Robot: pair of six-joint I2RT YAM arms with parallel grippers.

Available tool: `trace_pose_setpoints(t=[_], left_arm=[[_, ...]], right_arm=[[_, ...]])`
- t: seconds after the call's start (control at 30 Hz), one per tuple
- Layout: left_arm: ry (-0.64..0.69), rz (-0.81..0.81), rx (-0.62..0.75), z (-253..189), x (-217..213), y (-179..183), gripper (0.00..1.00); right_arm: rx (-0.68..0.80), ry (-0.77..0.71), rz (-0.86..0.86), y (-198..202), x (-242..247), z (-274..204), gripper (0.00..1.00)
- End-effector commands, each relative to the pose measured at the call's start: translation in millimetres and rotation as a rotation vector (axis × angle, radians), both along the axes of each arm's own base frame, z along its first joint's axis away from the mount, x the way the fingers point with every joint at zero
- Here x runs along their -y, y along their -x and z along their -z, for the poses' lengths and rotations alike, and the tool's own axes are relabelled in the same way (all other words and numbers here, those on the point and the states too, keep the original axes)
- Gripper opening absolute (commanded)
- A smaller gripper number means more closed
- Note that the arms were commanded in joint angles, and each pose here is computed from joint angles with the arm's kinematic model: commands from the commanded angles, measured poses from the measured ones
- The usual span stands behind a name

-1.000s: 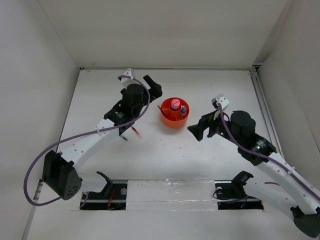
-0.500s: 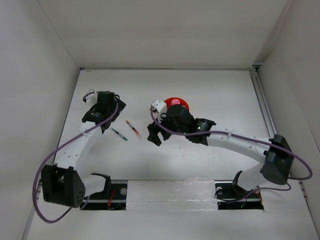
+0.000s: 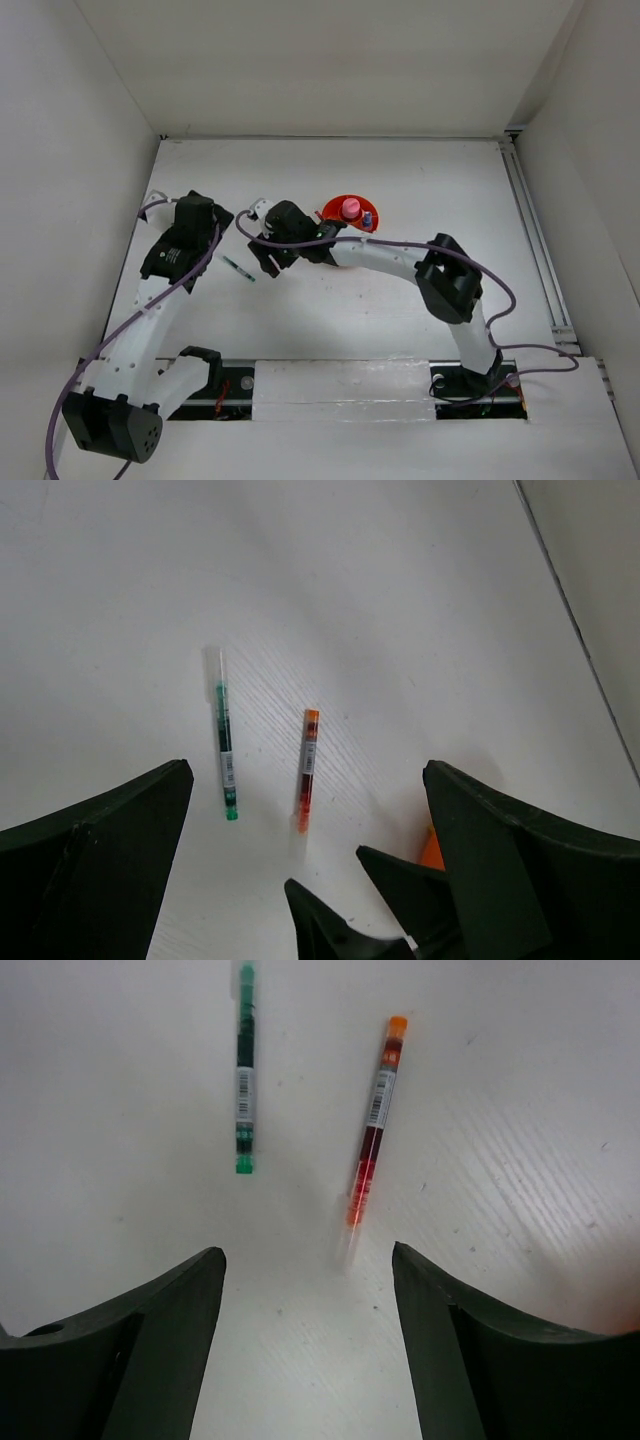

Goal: Sort the stationery into containers
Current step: Pick up the pen from the center of the board.

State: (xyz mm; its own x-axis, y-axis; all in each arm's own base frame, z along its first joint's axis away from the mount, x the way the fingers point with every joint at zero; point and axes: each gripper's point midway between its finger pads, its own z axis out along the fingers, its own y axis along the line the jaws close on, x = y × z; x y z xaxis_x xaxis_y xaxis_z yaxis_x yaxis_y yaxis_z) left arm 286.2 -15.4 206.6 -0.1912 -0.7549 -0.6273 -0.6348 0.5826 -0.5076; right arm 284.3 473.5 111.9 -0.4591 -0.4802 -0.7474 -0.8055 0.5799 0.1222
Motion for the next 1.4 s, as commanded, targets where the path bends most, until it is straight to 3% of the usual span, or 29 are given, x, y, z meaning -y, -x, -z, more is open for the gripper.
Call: trace_pose_setpoints(t=[0.0,0.3,0.37,0.53,0.63,0.83,1.03,1.07,1.37], left_arm=[[-0.026,0.015,0.025,-15,-2,-2,1.0],[-0.019,0.145,-0.006,2,18,-12,1.0],[-0.019,0.145,-0.006,3,19,-14,1.0],[-0.026,0.135,-0.001,4,16,-12,1.0],[-0.031,0.14,0.005,1,16,-11,1.0],[-0.038,0.146,0.003,2,16,-13,1.0],[-0.02,0.217,0.024,3,28,-18,1.0],[-0.015,0.241,0.035,0,32,-20,1.0],[0.158,0.55,0.079,22,95,-24,1.0]], right_arm=[[0.011,0.044,0.025,-8,-8,6,0.72],[-0.014,0.174,0.08,-18,-1,57,0.7],[-0.031,0.205,0.079,-17,1,70,0.65],[-0.06,0.259,0.127,-13,16,90,0.43],[-0.079,0.283,0.133,-9,22,103,0.38],[-0.105,0.303,0.132,-3,28,117,0.0],[-0.075,0.228,0.164,-4,36,85,0.0],[-0.054,0.186,0.175,-9,38,63,0.0],[-0.001,0.006,0.182,-7,54,-16,0.0]])
